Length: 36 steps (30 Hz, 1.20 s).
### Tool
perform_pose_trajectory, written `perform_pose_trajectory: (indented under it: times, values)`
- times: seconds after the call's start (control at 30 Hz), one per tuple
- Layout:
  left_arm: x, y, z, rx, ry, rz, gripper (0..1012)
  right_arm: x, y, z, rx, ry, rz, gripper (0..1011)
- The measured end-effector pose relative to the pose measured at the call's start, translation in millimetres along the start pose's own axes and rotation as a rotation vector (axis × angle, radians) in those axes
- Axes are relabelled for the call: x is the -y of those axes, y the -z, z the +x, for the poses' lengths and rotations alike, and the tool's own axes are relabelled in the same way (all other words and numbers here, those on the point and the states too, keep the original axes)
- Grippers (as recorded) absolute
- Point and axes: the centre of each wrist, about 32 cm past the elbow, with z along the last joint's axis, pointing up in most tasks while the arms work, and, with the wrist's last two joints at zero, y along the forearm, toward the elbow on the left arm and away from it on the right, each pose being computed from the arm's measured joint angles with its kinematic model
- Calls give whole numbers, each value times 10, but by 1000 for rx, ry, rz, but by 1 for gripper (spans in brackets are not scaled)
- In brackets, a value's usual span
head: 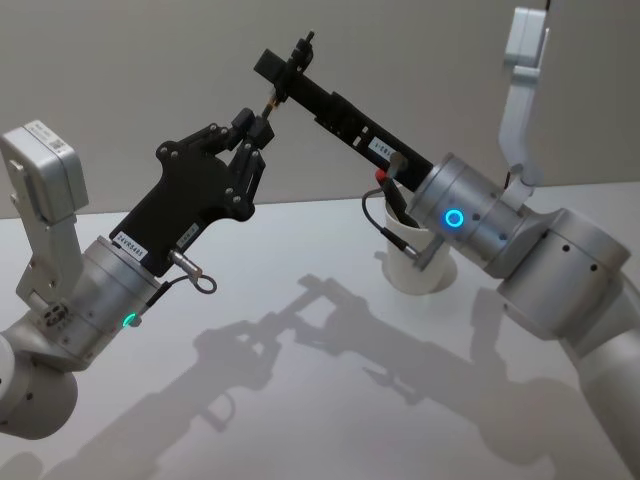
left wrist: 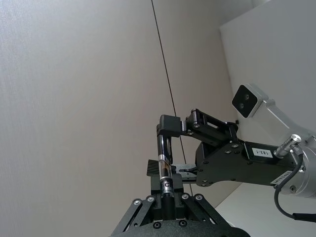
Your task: Place the pen into the pen holder.
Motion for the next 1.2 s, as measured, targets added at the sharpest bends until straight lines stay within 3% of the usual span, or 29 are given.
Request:
perform_pose_trajectory:
  times: [0.87, 1.07, 1.2]
  values:
    - [0, 0, 0, 0, 0, 0, 129, -32, 9, 8, -6, -13, 7, 1002]
    - [0, 0, 0, 0, 0, 0, 130, -32, 11, 12, -6, -13, 9, 907]
    - [0, 0, 0, 0, 0, 0, 130, -31, 11, 13, -6, -13, 9, 787]
